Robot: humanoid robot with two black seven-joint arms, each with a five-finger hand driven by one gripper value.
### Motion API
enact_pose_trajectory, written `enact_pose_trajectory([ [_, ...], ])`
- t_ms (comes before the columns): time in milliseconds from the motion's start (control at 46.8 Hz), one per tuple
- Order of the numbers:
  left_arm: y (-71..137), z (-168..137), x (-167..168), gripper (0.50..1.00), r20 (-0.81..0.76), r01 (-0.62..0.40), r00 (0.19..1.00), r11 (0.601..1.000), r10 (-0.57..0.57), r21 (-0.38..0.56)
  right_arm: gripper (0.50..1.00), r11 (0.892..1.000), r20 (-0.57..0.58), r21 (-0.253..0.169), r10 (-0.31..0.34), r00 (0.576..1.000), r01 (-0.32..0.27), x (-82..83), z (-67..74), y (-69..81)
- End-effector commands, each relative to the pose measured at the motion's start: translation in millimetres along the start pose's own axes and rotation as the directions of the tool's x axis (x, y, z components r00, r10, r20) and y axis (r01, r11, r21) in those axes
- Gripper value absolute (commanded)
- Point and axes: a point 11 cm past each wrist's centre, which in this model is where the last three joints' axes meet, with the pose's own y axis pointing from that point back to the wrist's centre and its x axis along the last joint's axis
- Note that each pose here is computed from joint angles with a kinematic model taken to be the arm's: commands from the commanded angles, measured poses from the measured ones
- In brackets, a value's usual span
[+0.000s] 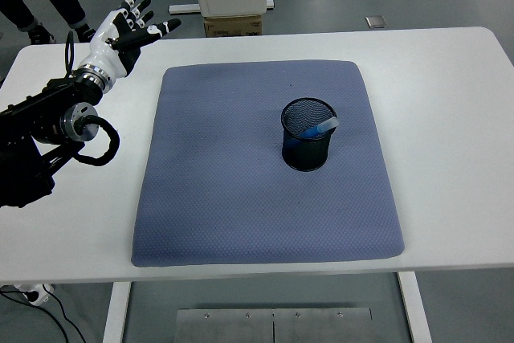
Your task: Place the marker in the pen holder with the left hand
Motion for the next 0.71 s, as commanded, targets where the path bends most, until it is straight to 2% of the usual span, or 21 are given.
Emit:
enact_pose_trajectory([
  [0,4.8,-7.1,10.4,1.000,-0.023,-0.024,0.999,1.000,0.024,0.008,1.000,1.000,0.000,-0.001,0.000,1.000,0.000,0.1,0.6,0.1],
  [192,19.8,-25.0,32.4,1.000,-0.081,-0.015,0.997,0.999,0.017,0.030,1.000,1.000,0.000,-0.001,0.000,1.000,0.000,0.1,0.6,0.1],
  [342,24.6,-21.0,48.0,1.000,-0.074,-0.039,0.996,0.999,0.041,0.025,1.000,1.000,0.001,-0.001,-0.003,1.000,0.003,-0.2,0.5,0.1],
  [449,25.1,-19.0,50.6,1.000,-0.070,-0.042,0.997,0.999,0.043,0.022,1.000,1.000,0.001,0.000,-0.012,1.000,0.012,-3.4,0.2,0.0],
  [684,24.9,-20.2,49.2,1.000,-0.071,-0.039,0.997,0.999,0.041,0.024,1.000,1.000,0.002,0.002,0.006,1.000,-0.006,1.0,-1.3,-0.2],
])
